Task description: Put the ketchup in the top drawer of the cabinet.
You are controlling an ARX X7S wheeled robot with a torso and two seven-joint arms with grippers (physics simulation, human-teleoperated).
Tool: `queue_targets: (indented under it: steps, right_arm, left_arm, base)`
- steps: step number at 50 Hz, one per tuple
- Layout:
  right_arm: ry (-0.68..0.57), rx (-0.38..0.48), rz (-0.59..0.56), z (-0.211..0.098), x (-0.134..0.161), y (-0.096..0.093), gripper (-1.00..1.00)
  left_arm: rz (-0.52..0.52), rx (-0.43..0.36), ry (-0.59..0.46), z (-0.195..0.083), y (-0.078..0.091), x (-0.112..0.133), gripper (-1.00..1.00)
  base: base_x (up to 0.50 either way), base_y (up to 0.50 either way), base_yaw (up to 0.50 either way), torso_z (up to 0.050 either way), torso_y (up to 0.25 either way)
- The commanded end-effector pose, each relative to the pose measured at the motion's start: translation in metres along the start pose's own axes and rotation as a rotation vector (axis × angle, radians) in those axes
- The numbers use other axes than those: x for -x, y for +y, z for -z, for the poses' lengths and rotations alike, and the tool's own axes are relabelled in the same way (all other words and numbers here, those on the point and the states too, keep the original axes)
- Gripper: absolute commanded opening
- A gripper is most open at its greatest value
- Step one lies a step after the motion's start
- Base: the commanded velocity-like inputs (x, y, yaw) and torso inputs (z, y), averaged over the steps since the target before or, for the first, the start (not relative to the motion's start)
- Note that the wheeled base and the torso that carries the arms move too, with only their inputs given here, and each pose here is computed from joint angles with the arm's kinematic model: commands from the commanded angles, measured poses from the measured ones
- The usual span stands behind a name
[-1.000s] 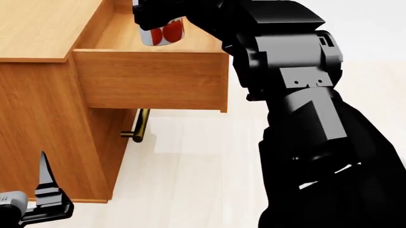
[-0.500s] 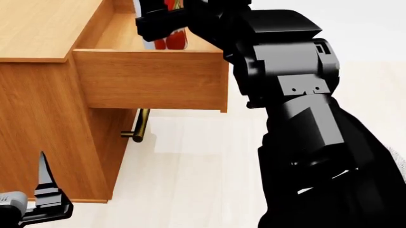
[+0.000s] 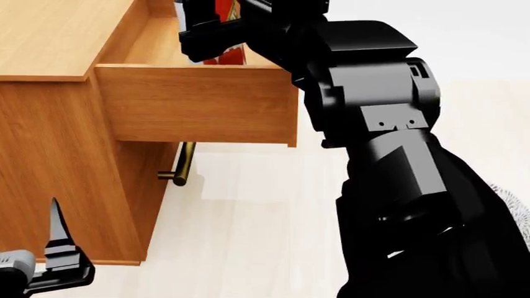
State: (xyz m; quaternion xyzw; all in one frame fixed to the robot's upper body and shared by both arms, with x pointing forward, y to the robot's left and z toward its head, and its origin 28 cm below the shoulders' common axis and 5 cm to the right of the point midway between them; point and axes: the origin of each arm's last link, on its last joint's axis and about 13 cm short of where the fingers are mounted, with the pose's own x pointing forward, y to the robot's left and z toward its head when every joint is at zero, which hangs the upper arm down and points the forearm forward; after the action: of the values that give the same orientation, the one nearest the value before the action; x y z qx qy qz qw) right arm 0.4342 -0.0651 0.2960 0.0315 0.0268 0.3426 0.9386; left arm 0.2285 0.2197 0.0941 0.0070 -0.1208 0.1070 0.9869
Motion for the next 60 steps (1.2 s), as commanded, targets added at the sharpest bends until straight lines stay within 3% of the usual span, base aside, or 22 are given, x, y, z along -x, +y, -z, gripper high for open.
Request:
queue_targets:
  steps: [1,2,3,19,41,60]
  right_arm:
    - [-0.023,0.021,-0.002,-0.002,0.000,-0.001,-1.00]
    - [-0.020,0.032,-0.005,-0.002,0.000,-0.001,-1.00]
    - [-0.019,0.037,-0.008,-0.001,0.000,-0.001,1.00]
    - [-0.029,0.076,-0.007,0.002,-0.001,-0.003,1.00]
    - [-0.151,0.148,0.117,-0.066,0.009,0.005,1.00]
    - [-0.367,0.176,0.205,-0.118,0.020,0.015,1.00]
  left_arm:
    - [-0.003,-0.001,-0.003,0.000,0.001,0.000,1.00]
    - [-0.004,-0.001,-0.003,-0.001,0.001,0.000,1.00]
    - [-0.004,-0.001,-0.004,-0.001,0.001,0.000,1.00]
    - [-0.011,-0.003,-0.008,-0.001,0.001,0.000,1.00]
    - [0.002,-0.005,-0.006,-0.002,0.000,0.000,1.00]
    - [0.010,-0.009,-0.001,0.000,-0.002,0.000,1.00]
  base:
    - [0.00,0.00,0.00,0.000,0.000]
    - [0.00,0.00,0.00,0.000,0.000]
    - [0.00,0.00,0.00,0.000,0.000]
    - [0.00,0.00,0.00,0.000,0.000]
    - [0.00,0.00,0.00,0.000,0.000]
    - [0.00,0.00,0.00,0.000,0.000]
